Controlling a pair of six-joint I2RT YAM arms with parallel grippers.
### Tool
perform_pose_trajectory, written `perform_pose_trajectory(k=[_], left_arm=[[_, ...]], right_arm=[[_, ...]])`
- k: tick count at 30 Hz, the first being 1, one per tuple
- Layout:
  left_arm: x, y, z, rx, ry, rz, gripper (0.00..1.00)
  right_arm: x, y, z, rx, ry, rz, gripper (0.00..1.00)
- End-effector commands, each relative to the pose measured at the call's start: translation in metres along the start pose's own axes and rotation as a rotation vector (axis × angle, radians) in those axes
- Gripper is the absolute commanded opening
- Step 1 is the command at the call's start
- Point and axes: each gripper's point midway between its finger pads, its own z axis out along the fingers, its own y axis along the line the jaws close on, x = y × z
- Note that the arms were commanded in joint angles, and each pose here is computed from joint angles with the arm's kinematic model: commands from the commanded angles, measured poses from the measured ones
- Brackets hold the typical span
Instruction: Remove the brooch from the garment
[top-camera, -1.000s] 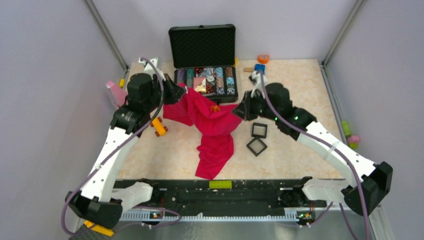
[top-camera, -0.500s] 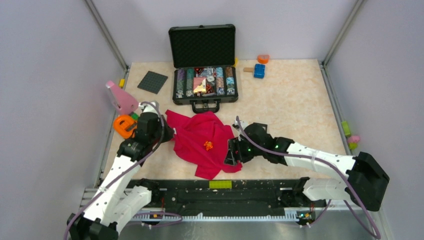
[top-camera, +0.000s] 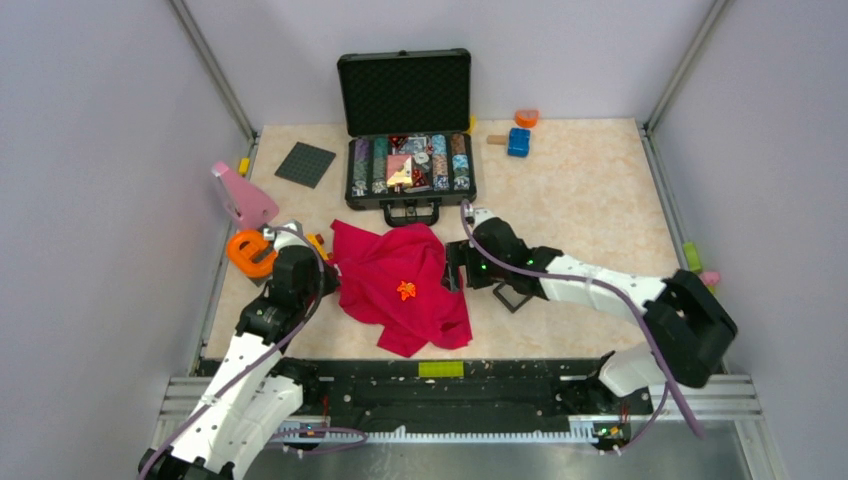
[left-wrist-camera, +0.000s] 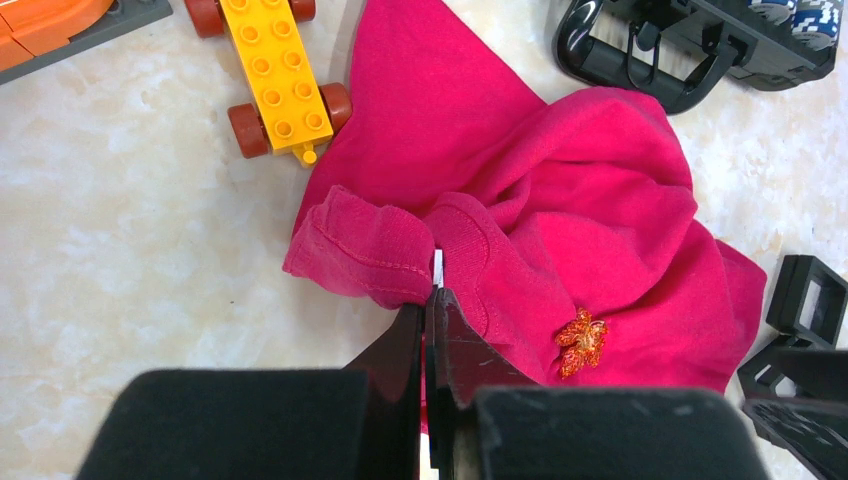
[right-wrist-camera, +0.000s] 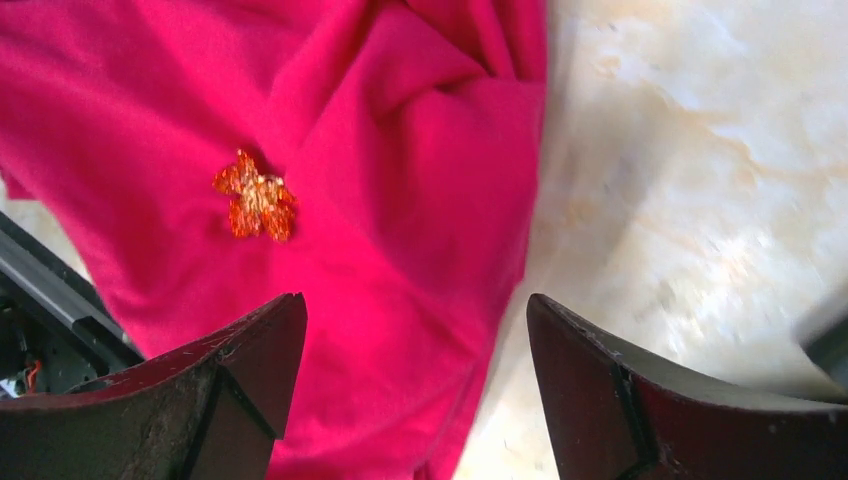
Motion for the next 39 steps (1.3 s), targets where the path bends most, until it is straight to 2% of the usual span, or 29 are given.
perform_pose_trajectory(k=[1, 4, 7, 8, 10, 13, 17, 20, 22, 25, 27, 30, 35, 39], left_arm=[[-0.016, -0.008, 0.002, 0.017, -0.062, -0.045, 0.0], [-0.019, -0.011, 0.002, 0.026, -0.06, -0.038, 0.0], [-0.026, -0.019, 0.002, 0.047, -0.064, -0.027, 0.0], [-0.029, -0.027, 0.003, 0.077, -0.063, -0.02, 0.0], [-0.04, -0.05, 0.003, 0.146, -0.046, -0.007, 0.0], [-0.071, -0.099, -0.005, 0.289, -0.024, 0.015, 0.0], [-0.136, -0.148, -0.023, 0.373, -0.097, 0.044, 0.0], [-0.179, -0.193, -0.041, 0.459, -0.078, 0.085, 0.0], [-0.201, -0.221, -0.055, 0.523, -0.059, 0.105, 0.0], [-0.236, -0.23, -0.094, 0.548, -0.15, 0.114, 0.0], [-0.245, -0.221, -0.111, 0.512, -0.188, 0.121, 0.0], [-0.24, -0.203, -0.119, 0.45, -0.175, 0.148, 0.0], [-0.211, -0.16, -0.11, 0.336, -0.152, 0.159, 0.0], [-0.161, -0.121, -0.077, 0.245, -0.077, 0.141, 0.0]], right_arm=[[-0.038, 0.024, 0.025, -0.087, -0.067, -0.056, 0.76], [-0.041, 0.026, 0.038, -0.088, -0.059, -0.056, 0.49], [-0.056, 0.024, 0.031, -0.065, -0.109, -0.048, 0.18], [-0.064, 0.022, 0.027, -0.055, -0.126, -0.043, 0.1], [-0.082, 0.015, 0.018, -0.032, -0.154, -0.027, 0.0], [-0.119, 0.006, -0.003, -0.006, -0.203, -0.006, 0.0], [-0.177, 0.004, -0.049, 0.026, -0.315, -0.028, 0.0], [-0.241, 0.008, -0.102, 0.072, -0.443, -0.057, 0.0], [-0.268, 0.016, -0.137, 0.07, -0.477, -0.068, 0.0], [-0.294, 0.04, -0.185, 0.037, -0.527, -0.113, 0.0], [-0.294, 0.056, -0.209, 0.019, -0.535, -0.136, 0.0], [-0.281, 0.073, -0.222, -0.011, -0.519, -0.148, 0.0], [-0.234, 0.088, -0.203, -0.065, -0.406, -0.129, 0.0], [-0.177, 0.088, -0.165, -0.164, -0.277, -0.061, 0.0]])
